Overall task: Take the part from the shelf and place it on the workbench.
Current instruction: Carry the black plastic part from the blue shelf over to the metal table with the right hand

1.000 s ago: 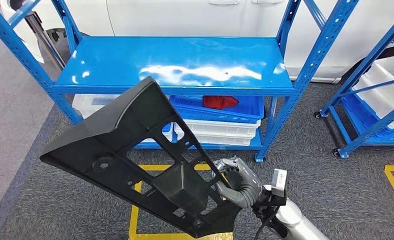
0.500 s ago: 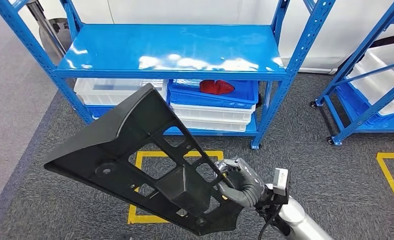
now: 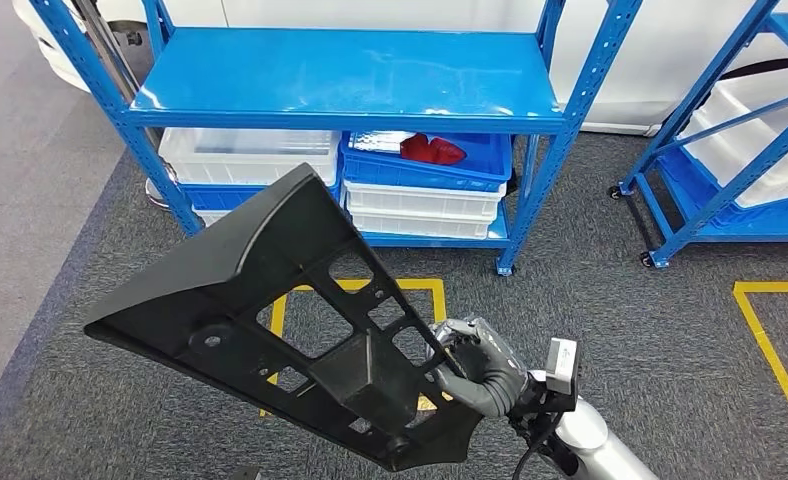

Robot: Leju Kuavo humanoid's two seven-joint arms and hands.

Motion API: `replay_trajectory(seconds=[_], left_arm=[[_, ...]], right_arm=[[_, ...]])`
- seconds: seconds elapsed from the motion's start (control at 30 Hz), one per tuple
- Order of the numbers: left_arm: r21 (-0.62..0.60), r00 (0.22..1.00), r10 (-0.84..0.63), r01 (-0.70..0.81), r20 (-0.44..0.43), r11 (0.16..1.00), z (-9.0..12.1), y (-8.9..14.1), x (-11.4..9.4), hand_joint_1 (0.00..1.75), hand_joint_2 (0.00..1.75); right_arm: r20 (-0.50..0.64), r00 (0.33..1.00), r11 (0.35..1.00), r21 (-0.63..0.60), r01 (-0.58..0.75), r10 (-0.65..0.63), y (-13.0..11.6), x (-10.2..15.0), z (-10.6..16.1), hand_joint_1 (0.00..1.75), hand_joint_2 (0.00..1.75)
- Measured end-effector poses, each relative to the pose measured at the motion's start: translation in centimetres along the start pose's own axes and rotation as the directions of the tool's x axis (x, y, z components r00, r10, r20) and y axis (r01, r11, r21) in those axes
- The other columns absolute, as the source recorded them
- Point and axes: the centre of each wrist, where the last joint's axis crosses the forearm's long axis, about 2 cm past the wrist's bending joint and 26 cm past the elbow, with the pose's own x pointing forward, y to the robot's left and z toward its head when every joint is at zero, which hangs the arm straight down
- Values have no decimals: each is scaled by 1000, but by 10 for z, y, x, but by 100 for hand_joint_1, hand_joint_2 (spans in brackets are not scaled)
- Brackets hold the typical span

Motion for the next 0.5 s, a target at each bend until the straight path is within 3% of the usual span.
replay_trajectory(seconds=[0.5], left_arm=[[-1,1000,-2,2,-10,1000,1,-1,-4,0,175]], right_arm=[[-16,1000,1000,-6,13,-14,-1,2,4,175,175]])
